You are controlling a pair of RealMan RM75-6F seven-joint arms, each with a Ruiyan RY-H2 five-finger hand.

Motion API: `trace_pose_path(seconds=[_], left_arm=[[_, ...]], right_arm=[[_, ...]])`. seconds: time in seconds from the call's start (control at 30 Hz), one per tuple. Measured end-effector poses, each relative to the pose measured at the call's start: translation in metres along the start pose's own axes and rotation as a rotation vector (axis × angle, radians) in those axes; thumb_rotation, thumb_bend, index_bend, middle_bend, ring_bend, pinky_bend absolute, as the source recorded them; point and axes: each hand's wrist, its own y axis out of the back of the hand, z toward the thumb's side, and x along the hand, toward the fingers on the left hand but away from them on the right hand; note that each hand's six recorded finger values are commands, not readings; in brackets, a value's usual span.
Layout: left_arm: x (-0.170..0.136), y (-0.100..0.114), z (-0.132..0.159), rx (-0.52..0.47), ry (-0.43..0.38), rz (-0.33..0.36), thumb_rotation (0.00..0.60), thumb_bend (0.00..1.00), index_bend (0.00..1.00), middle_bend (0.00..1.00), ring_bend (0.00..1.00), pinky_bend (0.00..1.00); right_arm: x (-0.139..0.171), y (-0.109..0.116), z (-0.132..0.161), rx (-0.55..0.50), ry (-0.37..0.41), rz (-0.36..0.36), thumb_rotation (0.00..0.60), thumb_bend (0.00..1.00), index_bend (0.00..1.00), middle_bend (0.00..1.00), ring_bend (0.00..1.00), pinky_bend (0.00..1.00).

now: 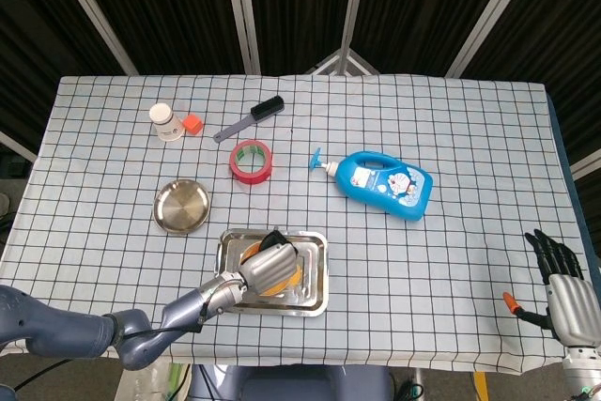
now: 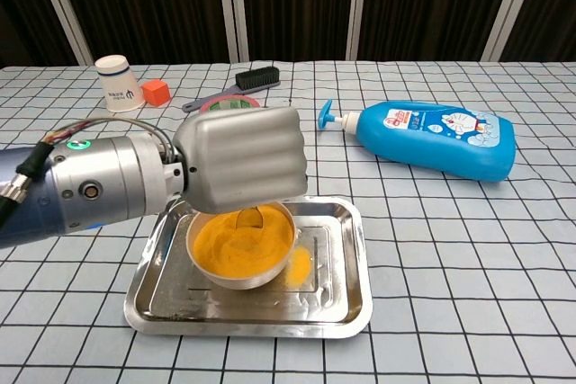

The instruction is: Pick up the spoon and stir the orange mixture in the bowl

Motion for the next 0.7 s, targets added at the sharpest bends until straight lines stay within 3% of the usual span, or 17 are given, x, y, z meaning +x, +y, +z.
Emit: trace_pose_path(seconds=[0.7], left_arm=[[-0.017, 0.011, -0.010, -0.057, 0.009, 0.024, 0.600, 0.74, 0.77, 1.00, 1.00, 1.00]], right_arm=[[0.000, 0.000, 0.000, 0.003, -0.003, 0.002, 0.600, 0.31, 0.00, 0.00, 0.00, 0.00]])
